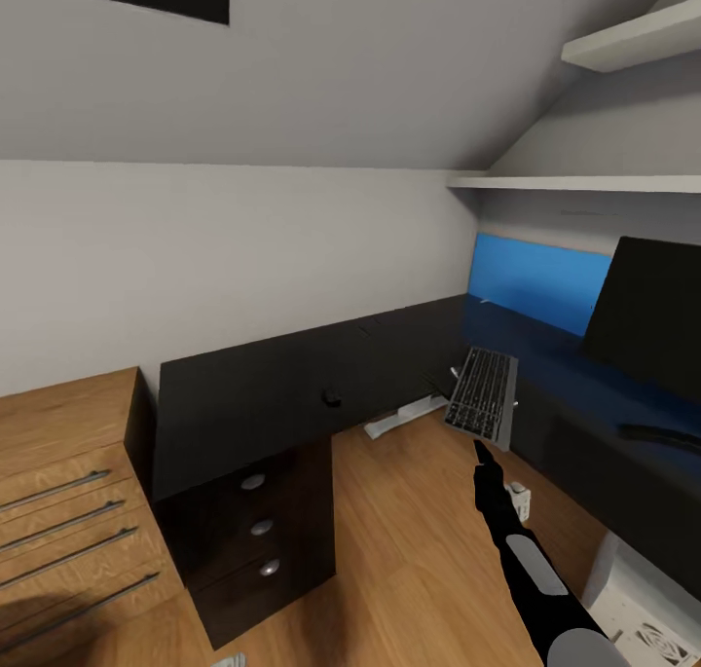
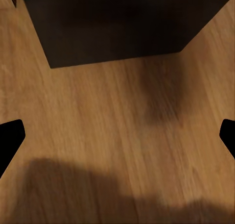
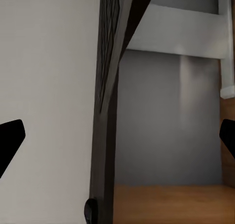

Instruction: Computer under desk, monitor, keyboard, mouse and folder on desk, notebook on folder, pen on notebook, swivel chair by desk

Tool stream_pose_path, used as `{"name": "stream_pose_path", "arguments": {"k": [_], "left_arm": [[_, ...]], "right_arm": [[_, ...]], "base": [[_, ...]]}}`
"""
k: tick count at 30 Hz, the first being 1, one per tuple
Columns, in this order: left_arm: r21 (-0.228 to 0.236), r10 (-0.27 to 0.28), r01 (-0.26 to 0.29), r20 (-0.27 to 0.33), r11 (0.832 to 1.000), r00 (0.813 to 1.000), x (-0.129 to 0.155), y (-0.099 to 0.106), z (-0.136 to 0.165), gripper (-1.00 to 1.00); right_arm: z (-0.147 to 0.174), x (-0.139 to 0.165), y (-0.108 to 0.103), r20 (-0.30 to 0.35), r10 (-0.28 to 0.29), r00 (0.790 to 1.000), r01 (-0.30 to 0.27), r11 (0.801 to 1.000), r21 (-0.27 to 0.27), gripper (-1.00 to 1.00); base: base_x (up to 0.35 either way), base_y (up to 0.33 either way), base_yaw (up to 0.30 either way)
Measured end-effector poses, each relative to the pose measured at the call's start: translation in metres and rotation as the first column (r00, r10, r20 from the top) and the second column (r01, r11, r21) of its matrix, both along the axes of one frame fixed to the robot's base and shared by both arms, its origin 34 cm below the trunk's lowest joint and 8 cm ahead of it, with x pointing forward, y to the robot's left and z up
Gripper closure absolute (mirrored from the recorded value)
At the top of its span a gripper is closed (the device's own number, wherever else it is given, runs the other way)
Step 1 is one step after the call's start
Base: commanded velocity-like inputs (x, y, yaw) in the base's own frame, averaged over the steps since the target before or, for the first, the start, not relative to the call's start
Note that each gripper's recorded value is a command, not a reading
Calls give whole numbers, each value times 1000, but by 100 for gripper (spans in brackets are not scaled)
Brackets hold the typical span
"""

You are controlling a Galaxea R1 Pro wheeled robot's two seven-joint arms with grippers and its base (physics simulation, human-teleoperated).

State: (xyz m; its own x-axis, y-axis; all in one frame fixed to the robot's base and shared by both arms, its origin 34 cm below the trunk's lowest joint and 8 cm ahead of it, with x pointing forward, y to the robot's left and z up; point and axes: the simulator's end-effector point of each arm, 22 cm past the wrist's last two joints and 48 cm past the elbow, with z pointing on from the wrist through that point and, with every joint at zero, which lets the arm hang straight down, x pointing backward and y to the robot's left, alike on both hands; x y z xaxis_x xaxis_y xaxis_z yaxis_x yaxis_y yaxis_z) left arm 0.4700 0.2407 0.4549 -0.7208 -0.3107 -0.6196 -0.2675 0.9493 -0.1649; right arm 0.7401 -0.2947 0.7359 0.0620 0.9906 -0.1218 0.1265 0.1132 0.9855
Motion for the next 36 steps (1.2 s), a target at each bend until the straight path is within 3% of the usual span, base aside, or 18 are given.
{"name": "stream_pose_path", "arguments": {"k": [29,36], "left_arm": [[-1,-2,2,-10,1000,1000,-4,-1,-2,-100],[-1,-2,2,-13,1000,1000,-5,-2,-3,-100]], "right_arm": [[-1,0,-2,-1,-5,1000,5,1000,5,-100],[-1,-1,-6,2,-30,1000,30,998,47,-100]], "base": [[78,0,0],[1,0,0]]}}
